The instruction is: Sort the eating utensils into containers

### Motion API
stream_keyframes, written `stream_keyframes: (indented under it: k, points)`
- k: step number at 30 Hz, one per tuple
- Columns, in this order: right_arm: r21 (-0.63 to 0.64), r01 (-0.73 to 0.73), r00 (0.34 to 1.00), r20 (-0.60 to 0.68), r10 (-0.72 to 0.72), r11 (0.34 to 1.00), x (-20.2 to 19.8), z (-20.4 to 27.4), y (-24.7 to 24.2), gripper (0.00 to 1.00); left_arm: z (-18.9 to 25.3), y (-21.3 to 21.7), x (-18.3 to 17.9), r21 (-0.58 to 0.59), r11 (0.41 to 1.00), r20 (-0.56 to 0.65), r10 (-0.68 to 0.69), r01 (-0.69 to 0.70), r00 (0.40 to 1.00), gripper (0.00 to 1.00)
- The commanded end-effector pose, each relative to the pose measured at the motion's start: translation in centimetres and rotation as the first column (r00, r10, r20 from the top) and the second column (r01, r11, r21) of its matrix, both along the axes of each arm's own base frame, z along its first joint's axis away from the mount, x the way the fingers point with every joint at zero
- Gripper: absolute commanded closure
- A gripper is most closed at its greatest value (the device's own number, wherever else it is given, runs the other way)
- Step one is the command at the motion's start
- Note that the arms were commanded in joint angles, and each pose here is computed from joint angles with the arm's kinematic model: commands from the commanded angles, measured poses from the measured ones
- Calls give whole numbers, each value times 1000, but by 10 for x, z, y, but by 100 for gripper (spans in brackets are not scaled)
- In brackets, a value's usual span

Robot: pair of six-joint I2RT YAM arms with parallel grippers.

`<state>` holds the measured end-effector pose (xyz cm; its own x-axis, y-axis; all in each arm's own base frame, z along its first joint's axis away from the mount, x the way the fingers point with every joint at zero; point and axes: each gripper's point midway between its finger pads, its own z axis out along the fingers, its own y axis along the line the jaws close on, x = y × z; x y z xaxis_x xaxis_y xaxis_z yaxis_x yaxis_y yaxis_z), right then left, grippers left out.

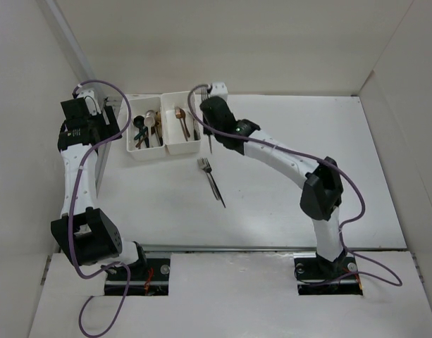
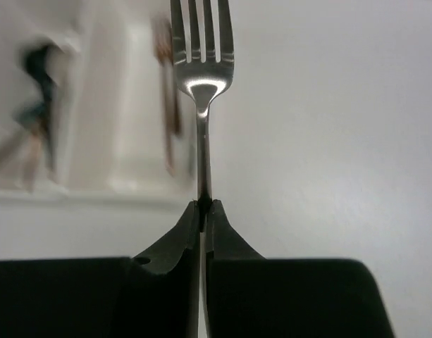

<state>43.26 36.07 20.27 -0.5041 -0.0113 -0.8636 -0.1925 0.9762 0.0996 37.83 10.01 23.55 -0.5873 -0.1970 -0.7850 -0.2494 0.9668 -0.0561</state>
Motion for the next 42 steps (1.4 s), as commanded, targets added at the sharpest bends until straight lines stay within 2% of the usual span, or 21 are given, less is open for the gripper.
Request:
stream_keyframes:
  k: [1,2,3,6,7,12,14,15,18,19,20,24,26,27,28,29,30,33,35,37,42]
  points:
    - [160,-31,943,332,-24,987,61,104,38,100,12,-2,3,-8,1000,38,-12,12,999,24]
    - [229,-52,918,394,-44,972,75,143,45,100,12,-2,3,-8,1000,38,-12,12,999,24]
    - [201,-58,930,366,-20,978,92,102,64,100,12,-2,3,-8,1000,38,-12,12,999,24]
    - [250,-104,906,423,-12,963,113,113,85,100,9,-2,4,-11,1000,29,-12,12,1000,24]
    - [242,-109,916,402,2,964,121,82,96,100,9,-2,4,-11,1000,29,-12,12,1000,24]
    - [220,-140,939,339,59,965,122,32,109,84,5,-2,5,-14,1000,19,-12,12,1000,24]
    - [204,-160,945,315,90,966,113,22,113,70,0,-1,7,-18,1000,7,-12,12,1000,24]
    - [202,-160,945,313,91,966,112,23,112,47,-4,-1,8,-21,1000,-3,-12,12,1000,24]
    - [225,-218,933,333,135,950,97,52,119,21,-3,-3,11,-33,999,1,-27,27,1000,24]
    - [233,-235,920,366,139,944,89,79,119,7,-3,-5,11,-39,999,3,-36,36,999,24]
    - [232,-216,922,368,120,949,91,79,116,4,-3,-5,11,-39,999,3,-36,36,999,24]
    - [276,-244,890,444,102,930,54,166,96,4,2,-10,11,-48,997,19,-54,54,998,24]
    - [252,-272,893,427,146,929,36,168,91,14,4,-9,8,-42,998,17,-45,46,999,23]
    - [198,-272,918,348,192,942,28,130,87,20,4,-9,8,-42,998,17,-45,46,999,23]
    - [192,-284,919,336,209,939,15,138,76,30,4,-9,8,-42,998,17,-45,46,999,23]
    - [162,-288,929,286,234,944,8,118,72,51,7,-5,6,-39,999,25,-36,37,999,23]
    - [103,-278,948,193,255,955,0,75,63,62,7,-5,6,-39,999,26,-36,37,999,23]
    - [-28,-229,973,-23,228,973,-28,-1,42,85,3,-6,4,-42,998,17,-36,37,999,23]
    - [-136,-215,966,-174,190,967,-53,-58,31,87,3,-6,4,-42,998,17,-36,37,999,23]
    - [-185,-245,949,-245,197,952,-75,-90,28,85,3,-8,5,-48,998,19,-44,45,999,23]
    - [-128,-234,944,-268,194,964,-99,-110,30,71,0,-10,4,-58,997,13,-53,53,999,23]
